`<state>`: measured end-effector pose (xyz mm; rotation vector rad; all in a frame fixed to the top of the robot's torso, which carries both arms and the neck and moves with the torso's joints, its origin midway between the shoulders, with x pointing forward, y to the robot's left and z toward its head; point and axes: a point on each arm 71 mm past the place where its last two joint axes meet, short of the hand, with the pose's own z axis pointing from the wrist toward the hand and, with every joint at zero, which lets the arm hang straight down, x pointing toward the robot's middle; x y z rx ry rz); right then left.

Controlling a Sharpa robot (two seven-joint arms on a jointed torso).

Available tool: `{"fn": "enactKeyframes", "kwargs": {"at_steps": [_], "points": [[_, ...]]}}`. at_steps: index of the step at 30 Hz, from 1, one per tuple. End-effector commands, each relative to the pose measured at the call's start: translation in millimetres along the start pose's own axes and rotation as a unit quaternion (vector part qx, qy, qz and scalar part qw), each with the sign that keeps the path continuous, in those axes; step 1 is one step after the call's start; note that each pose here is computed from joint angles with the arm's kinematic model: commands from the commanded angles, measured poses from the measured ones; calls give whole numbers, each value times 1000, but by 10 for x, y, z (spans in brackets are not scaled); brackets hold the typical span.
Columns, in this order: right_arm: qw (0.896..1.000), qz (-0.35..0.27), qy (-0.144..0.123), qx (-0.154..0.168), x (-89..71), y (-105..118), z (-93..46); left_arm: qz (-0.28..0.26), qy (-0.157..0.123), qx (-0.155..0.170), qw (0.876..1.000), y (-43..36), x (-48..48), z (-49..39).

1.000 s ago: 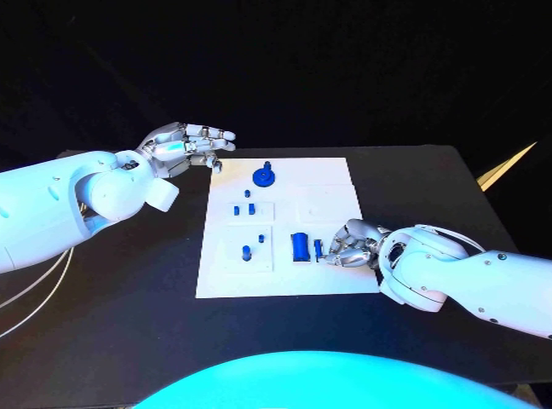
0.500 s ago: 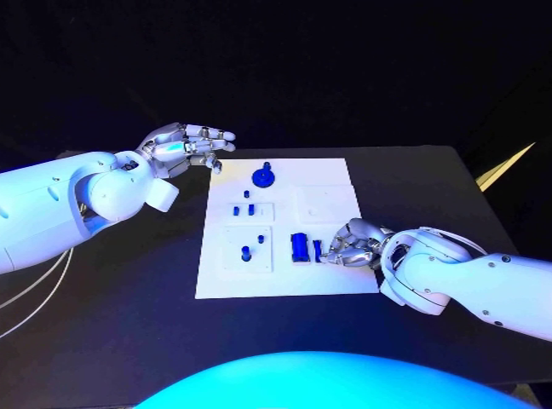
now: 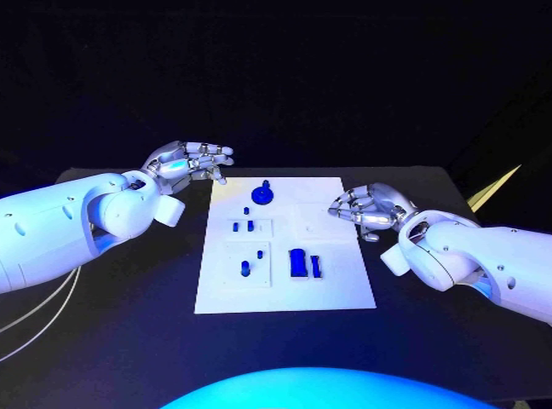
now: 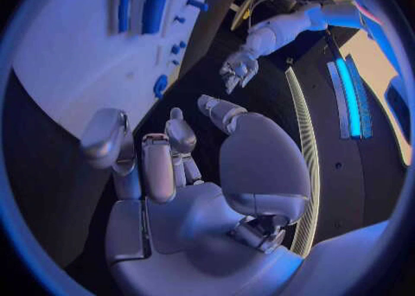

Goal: Assemble the parts on the task board

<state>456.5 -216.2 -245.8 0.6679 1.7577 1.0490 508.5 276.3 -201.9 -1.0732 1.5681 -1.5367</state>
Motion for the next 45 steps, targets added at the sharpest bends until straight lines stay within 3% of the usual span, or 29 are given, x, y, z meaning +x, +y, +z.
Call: {"fn": "enactKeyframes", "kwargs": {"at_steps": [1, 10, 14, 19, 27, 36, 42, 45], "points": [[999, 39, -22, -16, -157, -8, 109, 0, -24, 18, 1000, 12, -23, 31], [986, 139, -88, -33, -672, -158, 548, -2, -111, 72, 991, 133, -100, 205], [981, 156, -106, -44, -794, -187, 650, -7, -134, 80, 988, 198, -102, 269], [982, 152, -108, -39, -743, -175, 615, -4, -128, 74, 989, 193, -71, 250], [972, 185, -134, -48, -475, -60, 504, 3, -150, 66, 987, 244, 191, 211], [954, 236, -179, -50, -45, 207, 209, 18, -193, 49, 980, 297, 715, 55], [948, 249, -191, -47, 63, 295, 103, 24, -208, 43, 977, 299, 901, -26], [948, 250, -192, -47, 72, 303, 94, 25, -211, 42, 976, 299, 934, -43]]}}
